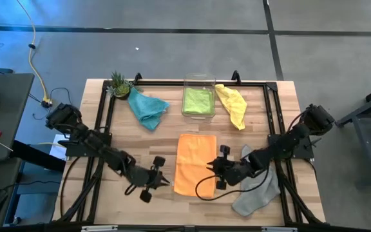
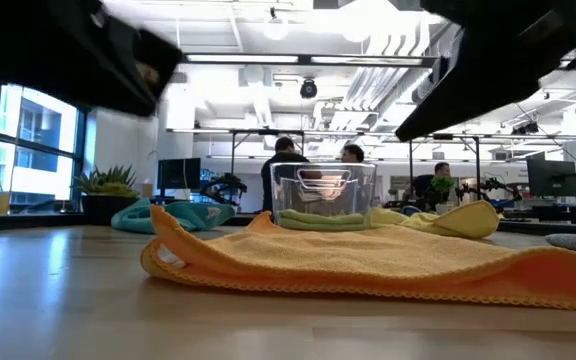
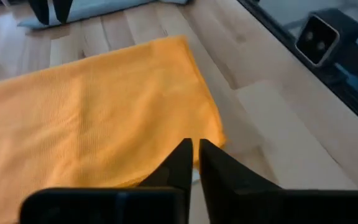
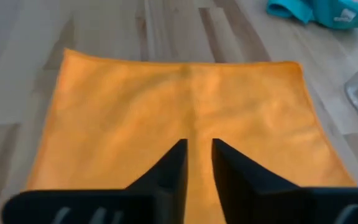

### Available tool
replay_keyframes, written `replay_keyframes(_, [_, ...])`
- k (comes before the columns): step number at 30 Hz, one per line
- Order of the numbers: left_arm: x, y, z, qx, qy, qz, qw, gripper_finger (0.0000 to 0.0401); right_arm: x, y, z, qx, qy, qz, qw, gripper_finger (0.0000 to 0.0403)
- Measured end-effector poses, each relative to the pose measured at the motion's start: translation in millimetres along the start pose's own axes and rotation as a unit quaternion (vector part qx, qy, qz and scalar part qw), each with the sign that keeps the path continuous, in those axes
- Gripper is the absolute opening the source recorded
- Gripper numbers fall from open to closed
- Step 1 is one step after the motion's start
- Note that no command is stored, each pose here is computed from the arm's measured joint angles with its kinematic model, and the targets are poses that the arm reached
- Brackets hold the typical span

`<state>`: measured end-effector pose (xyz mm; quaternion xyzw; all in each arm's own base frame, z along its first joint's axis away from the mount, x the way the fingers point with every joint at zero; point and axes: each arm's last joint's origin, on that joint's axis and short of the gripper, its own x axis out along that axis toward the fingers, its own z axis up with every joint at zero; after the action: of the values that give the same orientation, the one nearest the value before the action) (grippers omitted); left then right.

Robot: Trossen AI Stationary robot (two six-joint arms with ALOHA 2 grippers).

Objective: Fold microfiber towels
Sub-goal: Fold the orange microfiber cloth

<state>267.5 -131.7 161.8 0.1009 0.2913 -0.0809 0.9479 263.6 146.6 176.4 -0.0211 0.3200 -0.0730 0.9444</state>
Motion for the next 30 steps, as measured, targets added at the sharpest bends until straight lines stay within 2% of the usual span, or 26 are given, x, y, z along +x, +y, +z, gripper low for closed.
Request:
replay_keyframes(7, [-4.4,-24.9,28.3,-0.014,0.006,-0.004,1.0,0.0103,-14.5,18.2,-9.6,0.008,-0.009,-0.001,1.0,0.016])
replay_keyframes(11, [0.6,-36.3,33.4,-0.01,0.034,-0.012,0.999,0.0143,-22.6,27.1,-14.5,-0.003,-0.021,-0.006,1.0,0.0194])
replay_keyframes(20, [28.0,-53.8,42.8,-0.005,0.071,-0.017,0.997,0.0203,-32.8,38.5,-22.0,-0.01,-0.021,0.012,1.0,0.0201])
replay_keyframes(30, [47.3,-63.9,50.0,0.008,0.085,-0.013,0.996,0.0229,-33.6,37.9,-25.6,-0.026,-0.009,0.008,1.0,0.0201])
